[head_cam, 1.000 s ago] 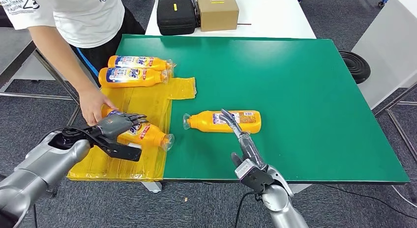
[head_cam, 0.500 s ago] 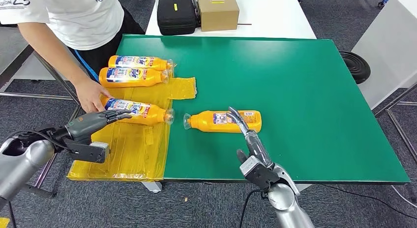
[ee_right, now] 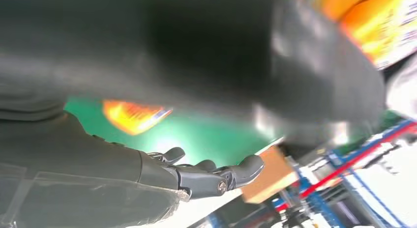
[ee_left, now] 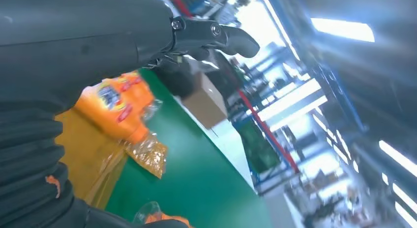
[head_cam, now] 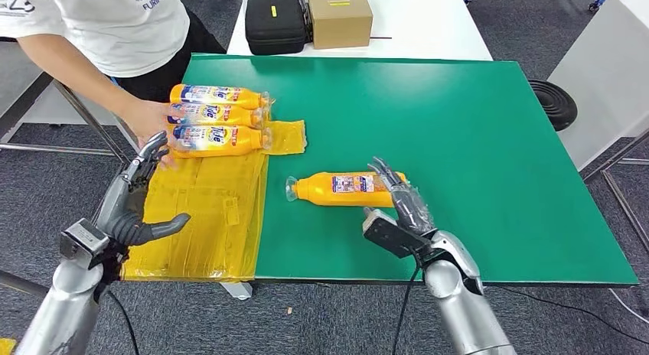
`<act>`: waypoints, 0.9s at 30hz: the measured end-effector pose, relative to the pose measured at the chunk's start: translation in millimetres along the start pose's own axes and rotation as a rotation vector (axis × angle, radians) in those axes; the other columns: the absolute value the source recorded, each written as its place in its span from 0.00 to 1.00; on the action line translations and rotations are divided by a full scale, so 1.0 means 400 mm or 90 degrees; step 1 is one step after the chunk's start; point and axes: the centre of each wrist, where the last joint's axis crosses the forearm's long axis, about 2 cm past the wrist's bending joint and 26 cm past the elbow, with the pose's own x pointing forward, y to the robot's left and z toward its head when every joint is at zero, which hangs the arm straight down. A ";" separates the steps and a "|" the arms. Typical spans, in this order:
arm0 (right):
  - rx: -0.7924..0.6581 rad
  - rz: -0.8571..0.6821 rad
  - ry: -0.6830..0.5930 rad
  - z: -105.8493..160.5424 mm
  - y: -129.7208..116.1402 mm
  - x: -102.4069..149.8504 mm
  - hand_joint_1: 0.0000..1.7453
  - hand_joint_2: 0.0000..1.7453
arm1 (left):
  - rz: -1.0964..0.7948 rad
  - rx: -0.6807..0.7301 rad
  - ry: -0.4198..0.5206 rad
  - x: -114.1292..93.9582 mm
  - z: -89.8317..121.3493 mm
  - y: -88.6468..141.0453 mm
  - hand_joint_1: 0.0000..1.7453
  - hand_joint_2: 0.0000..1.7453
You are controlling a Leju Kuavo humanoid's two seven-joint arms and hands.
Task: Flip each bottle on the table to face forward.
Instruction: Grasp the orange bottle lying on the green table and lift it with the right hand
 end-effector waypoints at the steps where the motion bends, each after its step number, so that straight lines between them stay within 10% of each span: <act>1: 0.004 0.010 0.011 -0.003 -0.007 -0.010 0.00 1.00 | 0.006 0.020 0.011 -0.002 0.008 -0.008 0.00 1.00; 8: 0.069 0.104 0.102 -0.045 -0.086 -0.093 0.00 1.00 | 0.033 0.173 0.139 -0.027 0.064 -0.058 0.00 1.00; 27: 0.272 0.213 0.217 -0.228 -0.323 -0.166 0.00 1.00 | 0.049 0.266 0.239 -0.061 0.118 -0.157 0.00 1.00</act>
